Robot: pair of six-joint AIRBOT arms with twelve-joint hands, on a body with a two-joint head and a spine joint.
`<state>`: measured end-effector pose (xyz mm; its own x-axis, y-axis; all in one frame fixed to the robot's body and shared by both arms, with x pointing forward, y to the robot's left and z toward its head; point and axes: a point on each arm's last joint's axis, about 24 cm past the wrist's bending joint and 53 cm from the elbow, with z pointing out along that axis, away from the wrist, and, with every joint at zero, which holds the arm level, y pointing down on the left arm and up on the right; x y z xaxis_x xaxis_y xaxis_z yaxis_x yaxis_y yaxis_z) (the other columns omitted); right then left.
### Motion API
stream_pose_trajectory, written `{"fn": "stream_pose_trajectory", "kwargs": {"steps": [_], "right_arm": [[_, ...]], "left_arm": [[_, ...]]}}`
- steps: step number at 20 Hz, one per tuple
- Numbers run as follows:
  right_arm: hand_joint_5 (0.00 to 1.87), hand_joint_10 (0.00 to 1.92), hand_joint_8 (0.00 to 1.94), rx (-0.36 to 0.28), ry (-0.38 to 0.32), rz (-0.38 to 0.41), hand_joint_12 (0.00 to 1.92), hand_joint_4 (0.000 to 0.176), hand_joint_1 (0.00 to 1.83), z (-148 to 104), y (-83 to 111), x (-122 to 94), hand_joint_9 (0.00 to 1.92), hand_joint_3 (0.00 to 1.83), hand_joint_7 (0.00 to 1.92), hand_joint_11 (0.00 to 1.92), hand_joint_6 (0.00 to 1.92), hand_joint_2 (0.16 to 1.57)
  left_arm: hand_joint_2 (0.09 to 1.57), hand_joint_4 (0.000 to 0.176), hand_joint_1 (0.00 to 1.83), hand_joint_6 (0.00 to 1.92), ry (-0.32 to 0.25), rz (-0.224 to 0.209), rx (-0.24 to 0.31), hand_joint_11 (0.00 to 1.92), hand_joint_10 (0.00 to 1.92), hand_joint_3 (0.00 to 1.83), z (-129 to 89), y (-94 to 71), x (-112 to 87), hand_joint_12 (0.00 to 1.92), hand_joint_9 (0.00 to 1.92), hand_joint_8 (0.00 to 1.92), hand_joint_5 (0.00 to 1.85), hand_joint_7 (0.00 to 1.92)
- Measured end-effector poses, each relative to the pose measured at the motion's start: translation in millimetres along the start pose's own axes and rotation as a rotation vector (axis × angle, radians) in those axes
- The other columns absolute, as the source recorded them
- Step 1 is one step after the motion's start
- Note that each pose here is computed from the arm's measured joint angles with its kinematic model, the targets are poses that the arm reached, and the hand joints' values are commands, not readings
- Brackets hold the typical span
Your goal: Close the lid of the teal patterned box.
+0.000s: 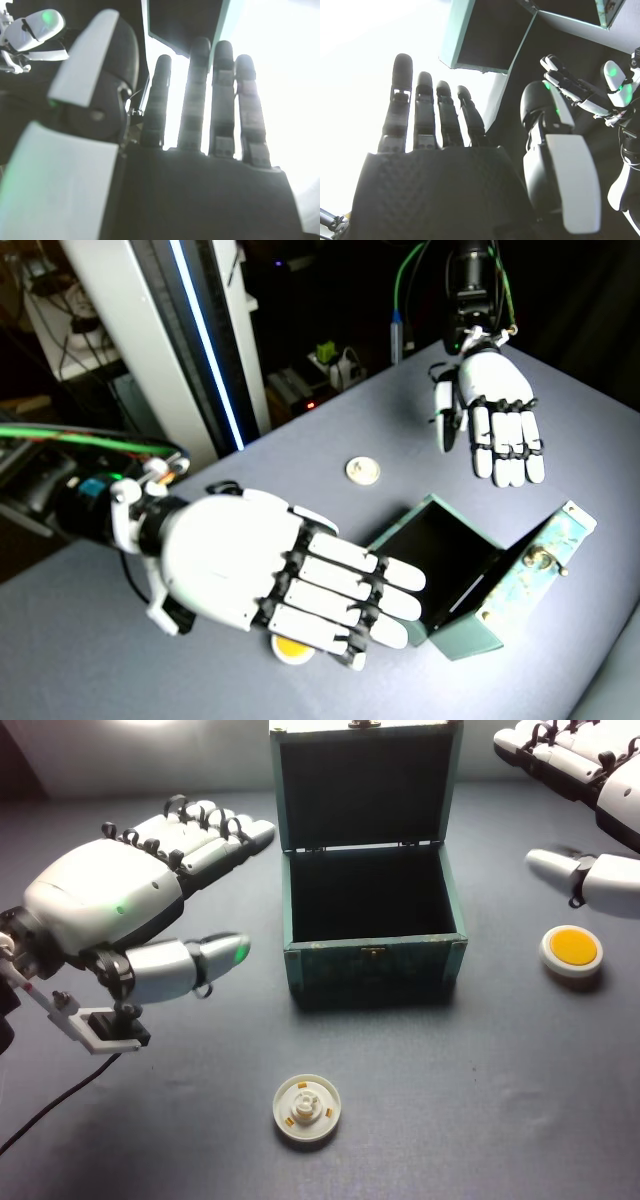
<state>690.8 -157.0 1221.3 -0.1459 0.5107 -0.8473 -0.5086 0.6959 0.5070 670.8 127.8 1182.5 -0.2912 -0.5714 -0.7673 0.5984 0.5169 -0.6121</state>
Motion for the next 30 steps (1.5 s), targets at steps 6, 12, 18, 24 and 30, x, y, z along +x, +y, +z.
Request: {"fn": "stream_pose_trajectory", "kwargs": {"steps": [6, 12, 18, 24, 30], "right_arm": [[0.0, 0.21, 0.0, -0.001, -0.006, 0.002, 1.52, 0.0, 0.3, 0.3, 0.5, -1.6, 0.0, 0.0, 0.01, 0.0, 0.0, 1.46], [0.0, 0.45, 0.01, -0.028, -0.073, 0.002, 1.56, 0.0, 0.21, 8.6, 8.7, -25.8, 0.0, 0.0, 0.04, 0.0, 0.0, 1.45], [0.0, 0.42, 0.01, -0.013, -0.107, 0.027, 1.56, 0.0, 0.18, 27.7, 4.6, -40.0, 0.0, 0.0, 0.04, 0.0, 0.0, 1.46], [0.0, 0.13, 0.0, -0.019, -0.144, 0.035, 1.58, 0.0, 0.19, 42.2, 8.5, -59.0, 0.0, 0.0, 0.0, 0.0, 0.0, 1.48], [0.0, 0.36, 0.09, -0.001, -0.131, 0.04, 1.92, 0.0, 0.28, 59.7, 5.2, -62.1, 0.0, 0.0, 0.18, 0.0, 0.0, 1.44]], "left_arm": [[1.4, 0.073, 0.01, 0.0, -0.002, 0.0, 0.002, 0.0, 0.0, 0.01, 0.0, -0.4, -0.5, 0.0, 0.0, 0.0, 0.0, 0.0], [1.4, 0.03, 0.0, 0.0, 0.006, 0.008, -0.006, 0.0, 0.0, 0.01, 1.9, 2.4, -0.2, 0.0, 0.0, 0.0, 0.0, 0.0], [1.42, 0.023, 0.0, 0.0, 0.024, 0.003, 0.0, 0.0, 0.0, 0.01, 8.5, 0.6, 8.0, 0.0, 0.0, 0.0, 0.0, 0.0], [1.41, 0.042, 0.0, 0.0, 0.035, 0.01, 0.002, 0.0, 0.0, 0.0, 10.1, 1.4, 11.0, 0.0, 0.0, 0.0, 0.0, 0.0], [1.45, 0.017, 0.03, 0.0, 0.048, 0.005, 0.001, 0.0, 0.0, 0.01, 13.1, 1.6, 15.2, 0.0, 0.0, 0.0, 0.0, 0.0]]}}
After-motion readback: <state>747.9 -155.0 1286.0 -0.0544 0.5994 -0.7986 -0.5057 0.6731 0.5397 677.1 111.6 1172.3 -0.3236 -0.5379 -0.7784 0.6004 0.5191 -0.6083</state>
